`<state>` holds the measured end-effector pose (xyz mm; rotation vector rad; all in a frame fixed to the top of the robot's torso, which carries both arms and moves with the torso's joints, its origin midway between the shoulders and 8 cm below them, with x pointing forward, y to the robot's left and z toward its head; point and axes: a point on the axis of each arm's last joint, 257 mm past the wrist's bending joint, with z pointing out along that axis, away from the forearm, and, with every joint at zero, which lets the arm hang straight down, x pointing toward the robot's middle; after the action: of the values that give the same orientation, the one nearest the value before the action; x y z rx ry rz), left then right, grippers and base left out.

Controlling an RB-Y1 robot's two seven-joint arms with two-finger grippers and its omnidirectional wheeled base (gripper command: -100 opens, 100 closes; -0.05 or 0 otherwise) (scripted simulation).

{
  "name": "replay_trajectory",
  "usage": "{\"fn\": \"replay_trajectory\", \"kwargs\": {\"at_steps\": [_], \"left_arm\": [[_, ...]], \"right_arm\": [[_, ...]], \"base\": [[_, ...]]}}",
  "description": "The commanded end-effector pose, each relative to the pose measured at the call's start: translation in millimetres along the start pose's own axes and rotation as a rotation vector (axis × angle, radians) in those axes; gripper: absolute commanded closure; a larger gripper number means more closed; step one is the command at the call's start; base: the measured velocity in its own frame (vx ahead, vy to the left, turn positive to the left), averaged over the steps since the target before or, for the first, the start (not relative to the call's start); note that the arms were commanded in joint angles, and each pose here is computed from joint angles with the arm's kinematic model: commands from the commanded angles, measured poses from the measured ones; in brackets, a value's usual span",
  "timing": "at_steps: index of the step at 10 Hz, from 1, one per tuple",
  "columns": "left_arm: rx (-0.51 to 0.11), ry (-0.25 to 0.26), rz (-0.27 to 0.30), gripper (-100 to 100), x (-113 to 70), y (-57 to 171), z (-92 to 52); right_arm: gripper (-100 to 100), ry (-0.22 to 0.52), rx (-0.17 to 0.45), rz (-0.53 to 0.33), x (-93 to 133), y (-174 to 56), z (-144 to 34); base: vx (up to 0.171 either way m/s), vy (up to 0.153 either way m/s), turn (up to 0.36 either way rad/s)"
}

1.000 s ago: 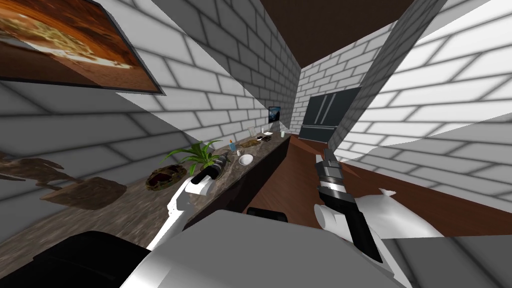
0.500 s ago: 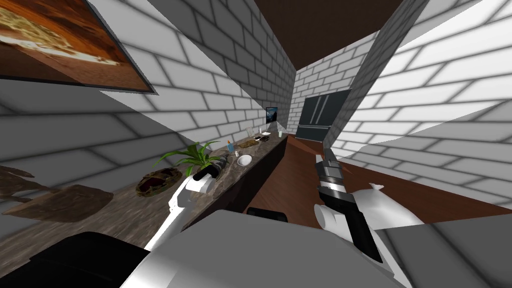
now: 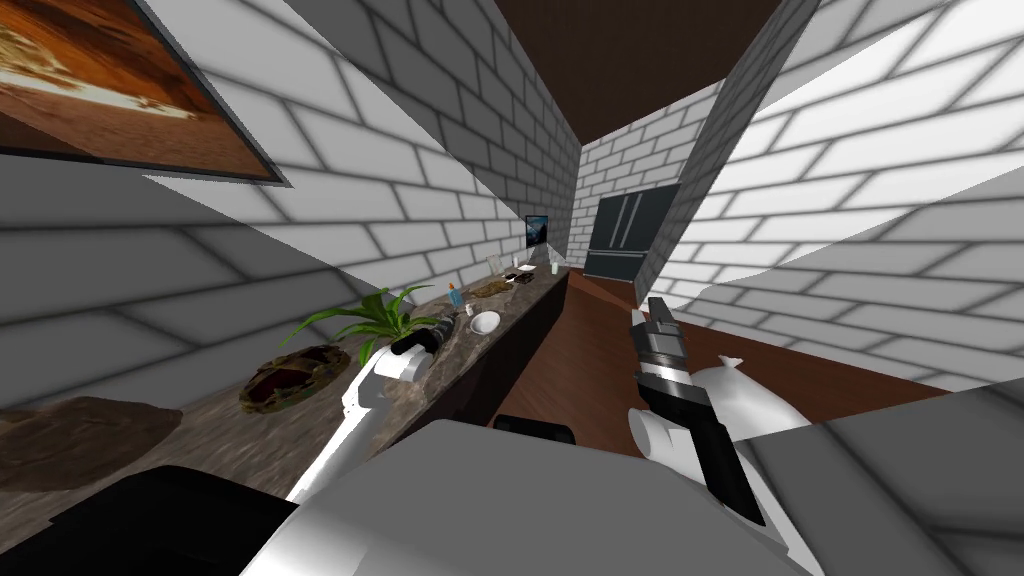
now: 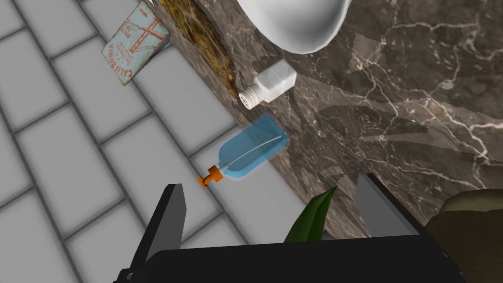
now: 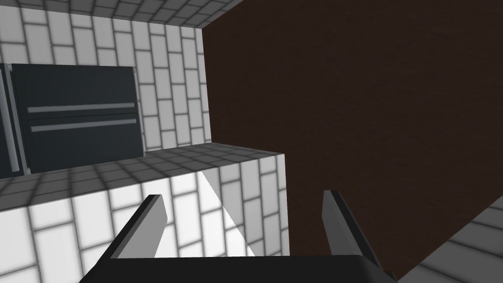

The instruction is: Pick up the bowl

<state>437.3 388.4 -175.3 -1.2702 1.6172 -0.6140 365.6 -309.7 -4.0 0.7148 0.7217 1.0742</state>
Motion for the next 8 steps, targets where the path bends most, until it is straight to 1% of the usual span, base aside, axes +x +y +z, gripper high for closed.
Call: {"fn": "replay_trajectory", "kwargs": {"at_steps": [1, 2, 3, 5, 6, 7, 8], "left_arm": [[-0.034, 0.008, -0.007, -100, 1.8, 8.1, 1.1], [-0.071, 0.023, -0.022, -100, 4.7, 16.0, 3.7], [-0.078, 0.023, -0.022, -100, 4.9, 17.8, 3.5], [-0.149, 0.053, -0.054, -100, 12.1, 33.3, 7.5], [-0.162, 0.054, -0.054, -100, 12.4, 36.7, 6.9], [-0.203, 0.069, -0.069, -100, 16.8, 45.8, 7.9], [-0.234, 0.084, -0.085, -100, 21.2, 52.4, 8.9]], "right_arm": [[0, 0.000, 0.000, 0.000, 0.0, 0.0, 0.0], [0, 0.000, 0.000, 0.000, 0.0, 0.0, 0.0], [0, 0.000, 0.000, 0.000, 0.0, 0.0, 0.0], [0, 0.000, 0.000, 0.000, 0.0, 0.0, 0.0], [0, 0.000, 0.000, 0.000, 0.0, 0.0, 0.0], [0, 0.000, 0.000, 0.000, -0.1, 0.0, 0.0], [0, 0.000, 0.000, 0.000, 0.0, 0.0, 0.0]], "base": [[0.013, 0.023, -0.072], [0.015, 0.024, -0.142], [0.013, 0.022, -0.067], [0.027, 0.028, -0.178], [0.022, 0.032, -0.079], [0.016, 0.023, -0.097], [0.023, 0.027, -0.225]]}}
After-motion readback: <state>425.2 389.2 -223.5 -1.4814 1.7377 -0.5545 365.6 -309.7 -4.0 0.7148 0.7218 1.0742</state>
